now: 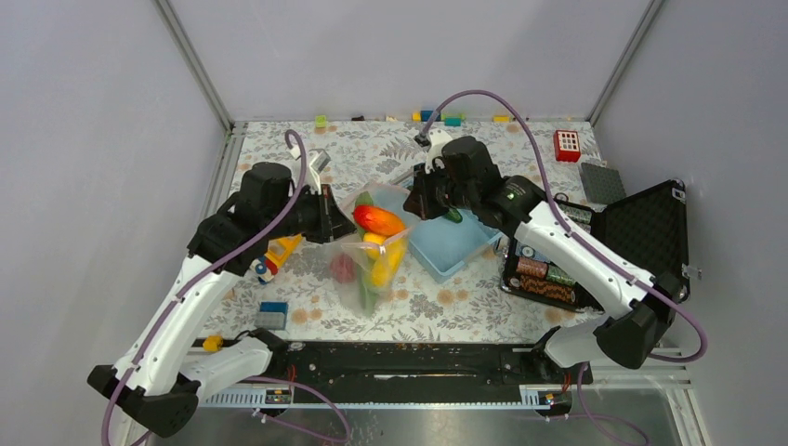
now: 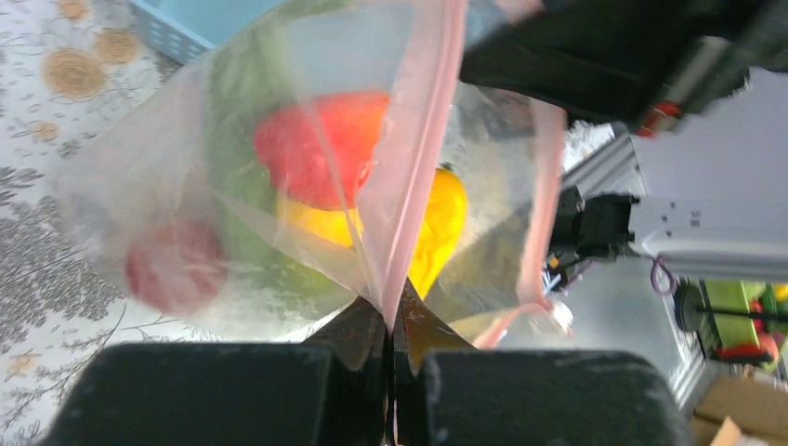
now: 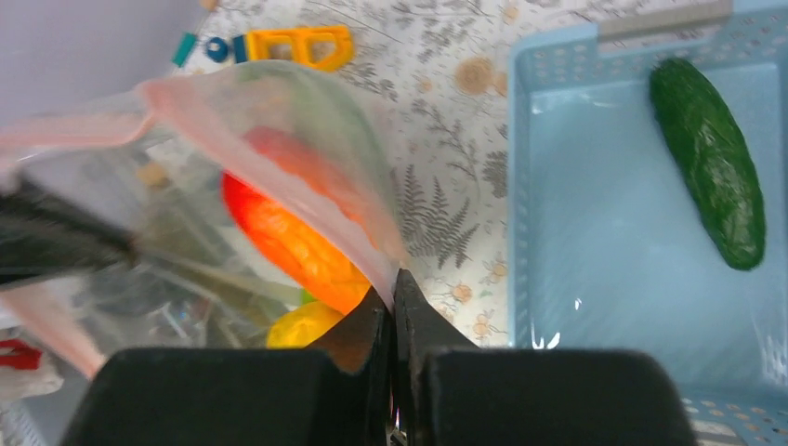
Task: Place the food in the zip-top bag and seal the zipper
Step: Adjust the zipper food storage bag at the center of the board.
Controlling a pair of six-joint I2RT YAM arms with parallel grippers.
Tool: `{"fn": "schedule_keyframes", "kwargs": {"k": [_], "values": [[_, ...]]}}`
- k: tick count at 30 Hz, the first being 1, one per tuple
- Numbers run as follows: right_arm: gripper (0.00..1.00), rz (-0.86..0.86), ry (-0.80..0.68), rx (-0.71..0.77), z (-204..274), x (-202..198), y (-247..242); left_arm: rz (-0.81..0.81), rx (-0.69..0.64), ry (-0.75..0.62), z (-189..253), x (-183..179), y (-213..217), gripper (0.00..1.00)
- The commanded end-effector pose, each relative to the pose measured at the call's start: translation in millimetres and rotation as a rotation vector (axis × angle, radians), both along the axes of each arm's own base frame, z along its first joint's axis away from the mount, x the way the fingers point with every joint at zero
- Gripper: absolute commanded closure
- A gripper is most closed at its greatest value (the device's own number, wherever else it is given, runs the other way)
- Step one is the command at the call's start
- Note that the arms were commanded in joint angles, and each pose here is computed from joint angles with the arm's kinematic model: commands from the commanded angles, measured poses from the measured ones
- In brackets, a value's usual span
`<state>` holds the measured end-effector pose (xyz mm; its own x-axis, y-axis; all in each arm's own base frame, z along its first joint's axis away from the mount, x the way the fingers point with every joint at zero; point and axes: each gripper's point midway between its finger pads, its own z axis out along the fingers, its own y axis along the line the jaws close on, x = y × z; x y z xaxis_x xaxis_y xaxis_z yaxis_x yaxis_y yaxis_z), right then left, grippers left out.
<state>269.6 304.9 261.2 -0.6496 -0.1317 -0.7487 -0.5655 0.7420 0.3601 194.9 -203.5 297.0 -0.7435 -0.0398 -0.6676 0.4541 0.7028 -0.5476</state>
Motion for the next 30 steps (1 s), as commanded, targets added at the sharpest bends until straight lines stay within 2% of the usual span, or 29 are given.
{"fn": "schedule_keyframes", "kwargs": {"k": [1, 3, 8, 11, 15, 23, 24, 25, 27, 30], "values": [[1.00, 0.164, -0.064, 0.144, 68.0, -30.5, 17.8, 0.199, -0.008, -0.051, 27.0, 18.0, 19.8, 1.00], [1.00, 0.205, -0.063, 0.153, 82.4, -40.9, 23.3, 0.283, 0.021, -0.030, 25.3, 23.9, 29.5, 1.00], [1.00, 0.205, -0.121, -0.003, 92.7, -51.6, 31.6, 0.407, 0.103, -0.013, 25.6, 33.0, 42.4, 1.00], [0.97, 0.194, -0.146, -0.045, 91.3, -53.3, 39.0, 0.452, 0.171, -0.001, 20.1, 33.8, 48.0, 0.99], [0.96, 0.097, -0.161, -0.094, 78.4, -36.7, 32.7, 0.468, 0.231, 0.011, 13.9, 33.8, 51.7, 1.00], [0.85, 0.149, -0.187, -0.135, 58.5, -36.5, 33.3, 0.410, 0.299, -0.004, 11.1, 35.3, 47.4, 1.00], [0.82, 0.154, -0.197, -0.135, 59.4, -36.0, 32.8, 0.398, 0.307, -0.006, 10.2, 35.8, 46.4, 1.00], [0.73, 0.158, -0.208, -0.130, 61.1, -36.0, 32.7, 0.393, 0.306, -0.009, 10.6, 36.3, 45.6, 1.00], [0.48, 0.159, -0.232, -0.114, 67.0, -34.7, 31.4, 0.378, 0.305, -0.023, 11.9, 37.3, 43.8, 1.00], [0.23, 0.158, -0.275, -0.070, 82.1, -32.4, 26.1, 0.359, 0.287, -0.046, 17.0, 37.2, 41.3, 1.00]]}}
